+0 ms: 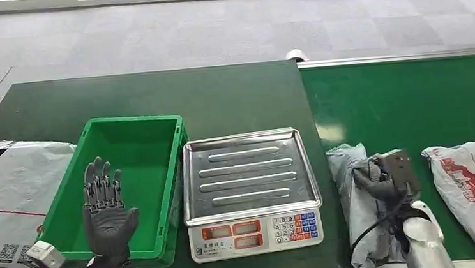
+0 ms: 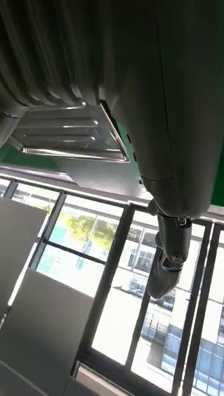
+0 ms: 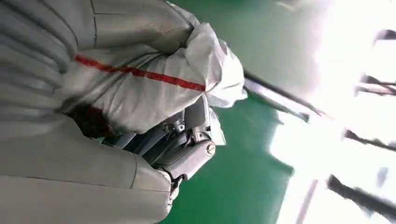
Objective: Moved the parcel from conveyor to table for the left to box.
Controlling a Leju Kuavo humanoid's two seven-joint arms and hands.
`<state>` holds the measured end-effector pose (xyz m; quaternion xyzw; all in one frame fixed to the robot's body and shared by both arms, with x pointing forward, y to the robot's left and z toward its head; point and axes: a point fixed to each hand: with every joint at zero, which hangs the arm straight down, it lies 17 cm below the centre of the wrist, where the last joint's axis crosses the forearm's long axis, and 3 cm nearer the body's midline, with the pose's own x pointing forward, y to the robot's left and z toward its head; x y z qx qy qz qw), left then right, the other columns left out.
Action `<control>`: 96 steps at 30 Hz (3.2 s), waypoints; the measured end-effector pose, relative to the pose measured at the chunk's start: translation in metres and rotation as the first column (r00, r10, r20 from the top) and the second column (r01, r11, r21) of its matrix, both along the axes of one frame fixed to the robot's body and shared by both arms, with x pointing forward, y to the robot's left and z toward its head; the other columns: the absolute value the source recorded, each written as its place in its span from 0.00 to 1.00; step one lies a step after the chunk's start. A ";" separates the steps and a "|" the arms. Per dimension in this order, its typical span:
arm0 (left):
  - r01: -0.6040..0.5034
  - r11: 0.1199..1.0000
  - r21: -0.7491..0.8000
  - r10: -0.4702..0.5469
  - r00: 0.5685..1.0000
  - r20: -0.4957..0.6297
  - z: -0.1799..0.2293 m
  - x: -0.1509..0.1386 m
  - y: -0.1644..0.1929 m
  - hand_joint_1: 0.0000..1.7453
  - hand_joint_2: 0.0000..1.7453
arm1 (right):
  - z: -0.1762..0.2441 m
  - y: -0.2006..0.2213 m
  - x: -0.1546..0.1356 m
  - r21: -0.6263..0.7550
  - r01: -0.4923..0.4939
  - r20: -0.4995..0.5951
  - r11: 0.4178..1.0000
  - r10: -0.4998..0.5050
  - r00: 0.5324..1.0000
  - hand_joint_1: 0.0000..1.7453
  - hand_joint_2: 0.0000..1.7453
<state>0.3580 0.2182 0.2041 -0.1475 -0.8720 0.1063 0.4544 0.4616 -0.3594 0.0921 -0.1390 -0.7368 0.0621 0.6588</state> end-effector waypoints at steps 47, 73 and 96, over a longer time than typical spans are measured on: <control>0.078 0.997 -0.006 -0.077 0.996 0.050 0.020 0.040 -0.033 0.00 1.00 | 0.246 0.239 0.147 0.035 -0.564 0.133 0.825 0.556 0.821 1.00 1.00; -0.004 1.000 0.011 0.003 0.995 0.096 0.056 0.036 0.000 0.00 1.00 | 0.138 0.407 0.071 0.114 -0.813 -0.242 0.571 0.809 0.535 0.00 1.00; -0.014 1.000 0.018 0.012 0.995 0.102 0.060 0.039 0.006 0.00 1.00 | 0.053 0.421 0.008 0.060 -0.932 -0.515 0.358 0.811 0.279 0.00 1.00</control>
